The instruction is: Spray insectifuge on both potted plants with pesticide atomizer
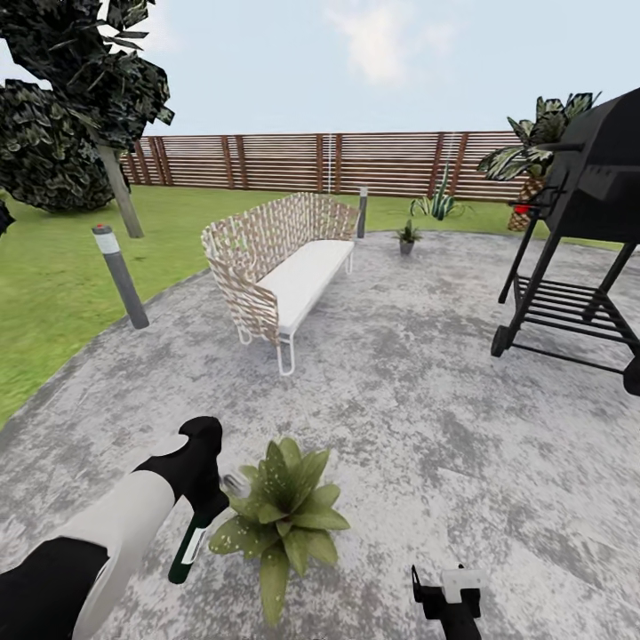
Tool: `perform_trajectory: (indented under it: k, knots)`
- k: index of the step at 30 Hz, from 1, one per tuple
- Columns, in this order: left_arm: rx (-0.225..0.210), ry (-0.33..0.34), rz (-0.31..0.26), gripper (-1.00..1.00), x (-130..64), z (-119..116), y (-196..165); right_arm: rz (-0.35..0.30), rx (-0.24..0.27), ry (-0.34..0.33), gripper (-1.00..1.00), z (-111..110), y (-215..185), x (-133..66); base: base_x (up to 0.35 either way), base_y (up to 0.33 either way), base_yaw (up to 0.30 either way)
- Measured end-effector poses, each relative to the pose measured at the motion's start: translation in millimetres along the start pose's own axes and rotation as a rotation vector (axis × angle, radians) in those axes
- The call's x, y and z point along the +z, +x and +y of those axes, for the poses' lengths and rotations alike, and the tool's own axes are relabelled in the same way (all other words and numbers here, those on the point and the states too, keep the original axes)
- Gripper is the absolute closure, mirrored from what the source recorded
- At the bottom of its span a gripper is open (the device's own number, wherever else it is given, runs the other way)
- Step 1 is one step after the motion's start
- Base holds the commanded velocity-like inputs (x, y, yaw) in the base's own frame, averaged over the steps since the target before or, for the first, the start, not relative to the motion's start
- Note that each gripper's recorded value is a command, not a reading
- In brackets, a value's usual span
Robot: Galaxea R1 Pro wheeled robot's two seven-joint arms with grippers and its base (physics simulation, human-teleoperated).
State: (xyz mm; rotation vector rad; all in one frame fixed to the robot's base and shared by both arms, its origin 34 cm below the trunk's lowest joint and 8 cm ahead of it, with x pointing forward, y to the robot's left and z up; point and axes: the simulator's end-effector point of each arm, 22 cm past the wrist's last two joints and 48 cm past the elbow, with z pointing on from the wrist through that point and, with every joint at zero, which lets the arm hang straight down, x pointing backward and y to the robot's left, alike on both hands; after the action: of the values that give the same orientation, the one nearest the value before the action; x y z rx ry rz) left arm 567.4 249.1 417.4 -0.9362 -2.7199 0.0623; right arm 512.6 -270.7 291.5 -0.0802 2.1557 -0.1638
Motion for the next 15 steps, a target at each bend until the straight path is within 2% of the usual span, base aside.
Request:
perform_trajectory:
  k: [3, 8, 15]
  knots:
    - [0.000, -0.001, 0.001, 1.00, 0.0, 0.3, 0.1, 0.000, 0.000, 0.000, -1.00, 0.0, 0.1, 0.0, -0.047, -0.164, 0.036]
    - [0.001, -0.002, 0.002, 1.00, 0.3, 0.3, 0.5, 0.000, 0.000, 0.000, -1.00, -0.1, 0.1, -0.1, -0.006, -0.021, 0.040]
    - [0.001, -0.003, 0.008, 1.00, 2.5, 0.2, 2.7, 0.000, 0.000, 0.001, -1.00, -0.1, 0.0, 0.0, 0.000, -0.001, 0.251]
